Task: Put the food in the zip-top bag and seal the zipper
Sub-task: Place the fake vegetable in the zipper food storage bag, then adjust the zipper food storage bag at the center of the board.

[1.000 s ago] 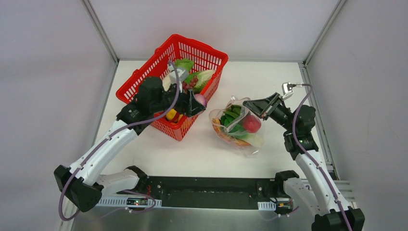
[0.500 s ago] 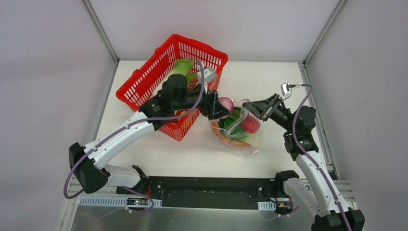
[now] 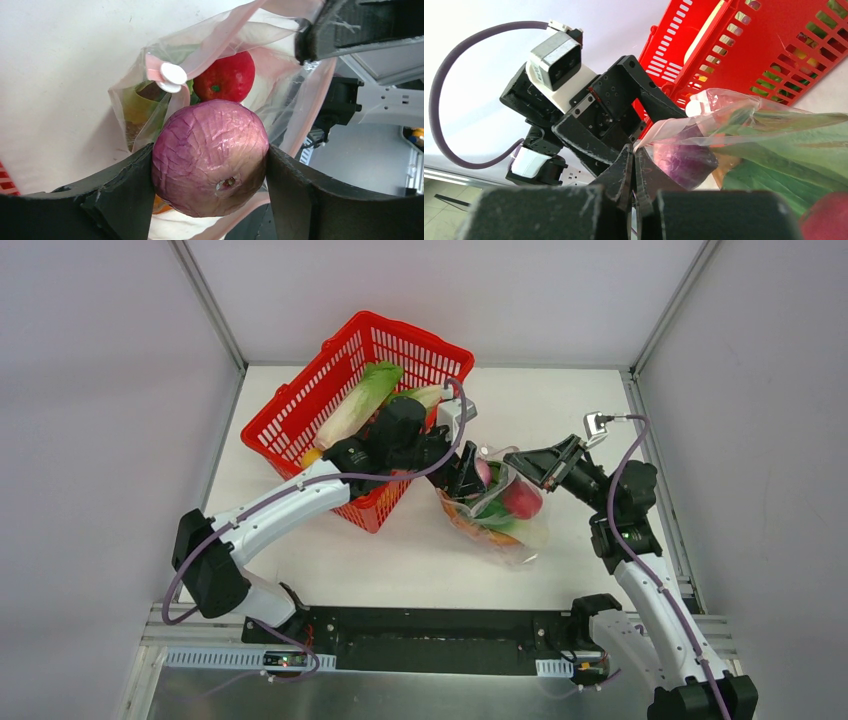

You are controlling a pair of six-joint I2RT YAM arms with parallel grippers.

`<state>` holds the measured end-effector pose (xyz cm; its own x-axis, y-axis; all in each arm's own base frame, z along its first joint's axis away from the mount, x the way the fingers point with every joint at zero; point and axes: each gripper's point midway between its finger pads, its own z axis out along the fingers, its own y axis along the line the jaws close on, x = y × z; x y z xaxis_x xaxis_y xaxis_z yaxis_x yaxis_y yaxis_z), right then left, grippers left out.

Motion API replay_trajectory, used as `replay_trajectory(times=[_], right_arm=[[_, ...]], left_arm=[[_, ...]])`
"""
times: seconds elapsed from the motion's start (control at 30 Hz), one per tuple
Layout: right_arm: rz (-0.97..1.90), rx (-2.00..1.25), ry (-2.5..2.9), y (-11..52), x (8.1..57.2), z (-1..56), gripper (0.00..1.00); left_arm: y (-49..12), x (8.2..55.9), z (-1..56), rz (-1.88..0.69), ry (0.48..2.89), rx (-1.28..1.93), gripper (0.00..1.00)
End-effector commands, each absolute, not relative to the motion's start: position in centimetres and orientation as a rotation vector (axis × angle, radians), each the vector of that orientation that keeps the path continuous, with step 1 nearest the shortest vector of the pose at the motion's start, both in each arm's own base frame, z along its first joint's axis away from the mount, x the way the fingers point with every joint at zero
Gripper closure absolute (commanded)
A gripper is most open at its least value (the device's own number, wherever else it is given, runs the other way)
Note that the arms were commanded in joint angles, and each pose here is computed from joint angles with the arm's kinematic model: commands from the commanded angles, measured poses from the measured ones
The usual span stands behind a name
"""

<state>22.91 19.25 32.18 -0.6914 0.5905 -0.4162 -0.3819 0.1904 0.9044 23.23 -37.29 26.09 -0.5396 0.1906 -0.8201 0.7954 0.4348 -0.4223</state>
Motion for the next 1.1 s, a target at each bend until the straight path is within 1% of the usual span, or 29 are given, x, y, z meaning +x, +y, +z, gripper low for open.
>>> replay_trajectory(times=[0.0, 0.03, 0.2, 0.23, 0.3, 0.4, 0.43, 0.5, 0.57, 0.63, 0.7, 0.8, 0.83, 0.93, 1.07], right_arm=[[1.625, 0.104, 1.569, 19.1, 22.1, 35.5, 1.0], [1.625, 0.107, 1.571, 19.1, 22.2, 35.4, 1.0], [1.624, 0.118, 1.56, 19.0, 22.4, 35.6, 1.0], [1.622, 0.122, 1.557, 19.0, 22.4, 35.6, 1.0], [1.62, 0.123, 1.553, 18.9, 22.4, 35.7, 1.0], [1.621, 0.127, 1.552, 18.9, 22.4, 35.7, 1.0], [1.619, 0.133, 1.551, 18.9, 22.5, 35.7, 1.0], [1.615, 0.144, 1.548, 18.8, 22.6, 35.6, 1.0], [1.612, 0.155, 1.546, 18.7, 22.7, 35.5, 1.0], [1.616, 0.157, 1.543, 18.7, 22.7, 35.6, 1.0], [1.619, 0.156, 1.543, 18.7, 22.7, 35.6, 1.0], [1.62, 0.155, 1.54, 18.7, 22.7, 35.7, 1.0], [1.622, 0.154, 1.538, 18.7, 22.6, 35.8, 1.0], [1.633, 0.143, 1.526, 18.8, 22.5, 36.2, 1.0], [1.637, 0.141, 1.525, 18.8, 22.3, 36.2, 1.0]], left_arm=[[-37.2, 22.9, 28.9, -1.078, 1.903, 0.888, 0.23], [-37.2, 22.7, 29.1, -1.085, 1.898, 0.891, 0.19], [-37.2, 21.6, 30.4, -1.141, 1.84, 0.931, 0.04], [-37.2, 21.4, 30.3, -1.146, 1.842, 0.948, 0.01], [-37.2, 21.2, 30.0, -1.142, 1.86, 0.969, 0.01], [-37.0, 20.7, 30.0, -1.154, 1.853, 1.001, 0.05], [-36.8, 20.5, 30.1, -1.15, 1.854, 1.005, 0.07], [-36.1, 20.7, 30.1, -1.111, 1.86, 0.984, 0.12], [-35.1, 20.8, 29.7, -1.053, 1.866, 0.979, 0.14], [-34.1, 20.7, 29.2, -0.993, 1.885, 1.004, 0.21], [-33.1, 20.5, 28.8, -0.943, 1.9, 1.038, 0.24], [-31.8, 20.7, 27.7, -0.845, 1.95, 1.073, 0.32], [-31.4, 21.2, 27.4, -0.797, 1.964, 1.061, 0.33], [-30.2, 22.8, 26.3, -0.676, 1.994, 0.987, 0.28], [-29.7, 24.2, 26.2, -0.632, 2.014, 0.834, 0.25]])
